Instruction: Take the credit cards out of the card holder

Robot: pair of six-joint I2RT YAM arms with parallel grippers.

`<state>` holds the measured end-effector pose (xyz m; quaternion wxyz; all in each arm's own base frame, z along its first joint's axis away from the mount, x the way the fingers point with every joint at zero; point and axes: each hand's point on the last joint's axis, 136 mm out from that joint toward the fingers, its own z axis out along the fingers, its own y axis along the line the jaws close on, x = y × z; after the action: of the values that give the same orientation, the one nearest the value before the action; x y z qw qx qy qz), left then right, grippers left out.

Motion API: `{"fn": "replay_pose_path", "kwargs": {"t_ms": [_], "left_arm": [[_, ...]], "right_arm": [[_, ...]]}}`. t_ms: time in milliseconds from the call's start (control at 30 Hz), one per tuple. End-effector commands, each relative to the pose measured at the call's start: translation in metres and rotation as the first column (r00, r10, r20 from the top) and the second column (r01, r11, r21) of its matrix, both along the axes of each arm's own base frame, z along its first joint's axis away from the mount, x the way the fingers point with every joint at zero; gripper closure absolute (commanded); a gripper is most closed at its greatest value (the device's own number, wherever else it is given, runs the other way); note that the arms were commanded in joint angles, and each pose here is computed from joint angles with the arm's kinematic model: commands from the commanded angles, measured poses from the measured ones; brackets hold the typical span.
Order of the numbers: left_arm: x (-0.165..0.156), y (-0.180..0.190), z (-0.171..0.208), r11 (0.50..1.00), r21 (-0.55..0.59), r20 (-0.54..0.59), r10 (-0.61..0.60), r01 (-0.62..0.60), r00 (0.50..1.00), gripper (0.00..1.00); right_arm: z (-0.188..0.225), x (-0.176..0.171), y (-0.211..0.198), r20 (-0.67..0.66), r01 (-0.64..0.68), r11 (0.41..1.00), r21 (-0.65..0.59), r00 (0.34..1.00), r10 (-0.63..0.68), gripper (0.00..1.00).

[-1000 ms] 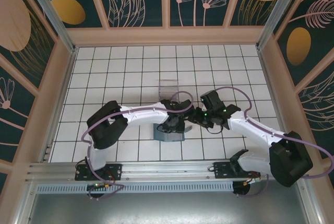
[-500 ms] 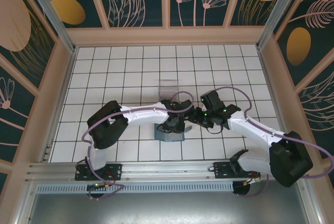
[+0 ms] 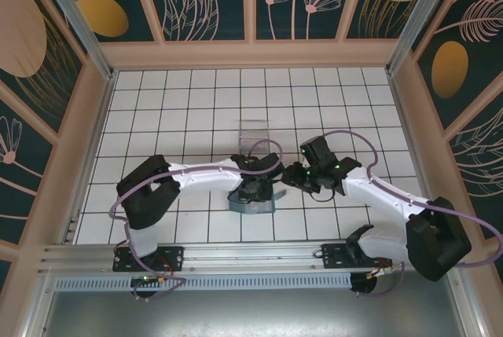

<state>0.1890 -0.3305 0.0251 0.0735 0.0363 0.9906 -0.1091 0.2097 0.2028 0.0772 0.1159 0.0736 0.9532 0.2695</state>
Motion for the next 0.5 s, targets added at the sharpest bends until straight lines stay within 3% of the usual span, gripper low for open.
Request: {"fn": "replay_pose_path", "kwargs": {"t_ms": [0, 233, 467], "left_arm": [[0.006, 0.004, 0.012, 0.995, -0.093, 0.026, 0.049, -0.047, 0.998, 0.91], [0.003, 0.007, 0.018, 0.958, -0.279, 0.011, 0.074, -0.068, 0.997, 0.91], [0.001, -0.004, 0.034, 0.906, -0.423, 0.040, 0.022, -0.003, 0.999, 0.92]], "right_arm": [[0.015, 0.004, 0.011, 0.015, 0.003, 0.999, 0.034, 1.000, -0.004, 0.60], [0.021, 0.002, 0.031, 0.003, -0.030, 0.996, 0.089, 1.000, 0.030, 0.60], [0.021, 0.004, 0.041, -0.008, -0.035, 0.991, 0.127, 0.999, 0.036, 0.60]]}}
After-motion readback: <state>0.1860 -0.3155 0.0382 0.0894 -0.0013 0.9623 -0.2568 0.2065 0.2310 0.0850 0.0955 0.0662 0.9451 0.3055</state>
